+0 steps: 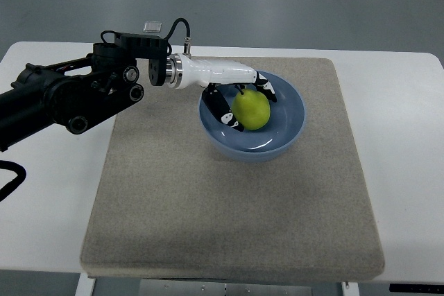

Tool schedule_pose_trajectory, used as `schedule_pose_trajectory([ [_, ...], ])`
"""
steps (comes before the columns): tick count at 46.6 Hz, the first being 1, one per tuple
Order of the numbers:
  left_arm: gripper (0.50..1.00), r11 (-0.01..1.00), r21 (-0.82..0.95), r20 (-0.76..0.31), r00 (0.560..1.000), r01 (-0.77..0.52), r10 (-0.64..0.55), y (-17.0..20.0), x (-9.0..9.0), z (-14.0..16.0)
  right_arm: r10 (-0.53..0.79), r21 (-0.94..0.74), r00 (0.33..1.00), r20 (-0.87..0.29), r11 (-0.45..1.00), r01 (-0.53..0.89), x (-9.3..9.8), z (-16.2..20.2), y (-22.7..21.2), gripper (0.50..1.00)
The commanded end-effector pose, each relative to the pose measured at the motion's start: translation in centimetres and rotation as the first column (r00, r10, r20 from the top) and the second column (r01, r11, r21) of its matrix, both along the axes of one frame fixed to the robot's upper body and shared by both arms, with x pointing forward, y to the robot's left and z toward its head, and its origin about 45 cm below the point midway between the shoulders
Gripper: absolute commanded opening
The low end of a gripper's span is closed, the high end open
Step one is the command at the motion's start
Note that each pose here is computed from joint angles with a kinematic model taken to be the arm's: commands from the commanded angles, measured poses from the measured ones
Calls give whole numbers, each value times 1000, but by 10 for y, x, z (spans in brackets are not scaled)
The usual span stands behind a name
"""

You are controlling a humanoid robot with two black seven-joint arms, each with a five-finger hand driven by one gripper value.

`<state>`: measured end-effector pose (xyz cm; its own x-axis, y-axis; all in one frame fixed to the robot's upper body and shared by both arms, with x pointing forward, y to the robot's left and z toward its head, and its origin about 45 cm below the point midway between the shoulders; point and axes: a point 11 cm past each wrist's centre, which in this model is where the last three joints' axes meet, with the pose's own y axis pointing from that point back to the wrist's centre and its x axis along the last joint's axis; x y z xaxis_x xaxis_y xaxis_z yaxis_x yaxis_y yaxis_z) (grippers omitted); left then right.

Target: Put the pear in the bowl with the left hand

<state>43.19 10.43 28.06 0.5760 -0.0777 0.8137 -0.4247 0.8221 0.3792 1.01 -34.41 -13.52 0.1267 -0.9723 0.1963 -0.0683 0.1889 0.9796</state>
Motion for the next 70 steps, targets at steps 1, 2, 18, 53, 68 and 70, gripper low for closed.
schedule_pose_trajectory([
  [1, 973, 1000, -1, -2, 1000, -1, 1, 0, 0, 0, 0, 0, 1000, 0, 1000, 0, 0, 0, 0, 924],
  [2, 975, 1000, -1, -2, 1000, -1, 1, 0, 0, 0, 0, 0, 1000, 0, 1000, 0, 0, 0, 0, 924],
  [18, 979, 1000, -6, -3, 1000, -2, 2, 0, 0, 0, 1, 0, 1000, -1, 1000, -1, 0, 0, 0, 924],
  [53, 981, 886, -275, 97, 906, -374, 413, 96, 70, 55, 0, 0, 1000, 0, 1000, 0, 0, 0, 0, 926],
  [68, 979, 564, -481, -209, 713, -671, 670, 152, 97, 23, 1, 0, 1000, 0, 1000, -1, 0, 0, 0, 924],
  [70, 979, 517, -498, -243, 684, -697, 688, 160, 98, 21, 0, 0, 1000, 0, 1000, 0, 0, 0, 0, 924],
])
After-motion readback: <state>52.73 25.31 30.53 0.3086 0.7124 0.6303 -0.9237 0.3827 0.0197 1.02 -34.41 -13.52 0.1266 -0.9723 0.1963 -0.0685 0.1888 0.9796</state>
